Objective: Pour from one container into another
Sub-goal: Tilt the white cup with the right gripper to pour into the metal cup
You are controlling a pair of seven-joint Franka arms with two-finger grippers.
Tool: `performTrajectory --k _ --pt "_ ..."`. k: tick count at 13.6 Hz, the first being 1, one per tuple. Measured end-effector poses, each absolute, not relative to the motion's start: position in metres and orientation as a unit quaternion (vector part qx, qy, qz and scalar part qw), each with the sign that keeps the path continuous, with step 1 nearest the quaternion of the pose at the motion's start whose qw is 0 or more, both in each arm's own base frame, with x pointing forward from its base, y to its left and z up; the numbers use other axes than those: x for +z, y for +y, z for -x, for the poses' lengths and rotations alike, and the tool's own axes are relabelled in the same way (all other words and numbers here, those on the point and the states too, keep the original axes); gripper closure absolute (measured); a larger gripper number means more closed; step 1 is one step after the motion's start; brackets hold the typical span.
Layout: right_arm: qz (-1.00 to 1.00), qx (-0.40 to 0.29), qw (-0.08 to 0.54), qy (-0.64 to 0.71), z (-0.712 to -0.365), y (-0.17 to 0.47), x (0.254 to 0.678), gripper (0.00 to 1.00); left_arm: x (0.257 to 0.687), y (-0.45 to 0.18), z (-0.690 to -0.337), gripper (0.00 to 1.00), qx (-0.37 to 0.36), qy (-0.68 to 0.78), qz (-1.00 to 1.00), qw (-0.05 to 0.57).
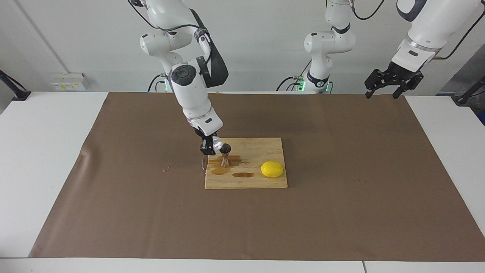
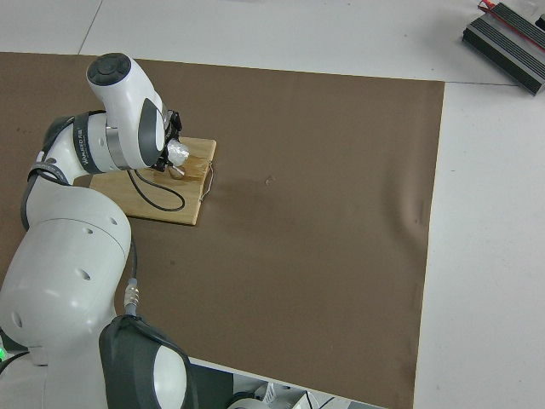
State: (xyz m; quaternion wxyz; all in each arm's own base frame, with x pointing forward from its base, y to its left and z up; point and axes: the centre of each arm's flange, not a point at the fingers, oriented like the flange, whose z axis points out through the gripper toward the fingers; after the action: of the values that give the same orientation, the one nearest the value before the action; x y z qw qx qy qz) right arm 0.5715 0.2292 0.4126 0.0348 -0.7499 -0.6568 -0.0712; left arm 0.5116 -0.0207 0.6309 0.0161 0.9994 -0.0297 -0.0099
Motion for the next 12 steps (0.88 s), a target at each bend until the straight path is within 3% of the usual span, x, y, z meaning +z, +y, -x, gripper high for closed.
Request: performTrajectory --k 12 --pt "0.760 -0.072 0.036 -0.644 -0.5752 0.2197 0.4127 0.49 0.6309 -0.0207 -0.5116 0.00 -0.010 -0.030 -0.999 0.016"
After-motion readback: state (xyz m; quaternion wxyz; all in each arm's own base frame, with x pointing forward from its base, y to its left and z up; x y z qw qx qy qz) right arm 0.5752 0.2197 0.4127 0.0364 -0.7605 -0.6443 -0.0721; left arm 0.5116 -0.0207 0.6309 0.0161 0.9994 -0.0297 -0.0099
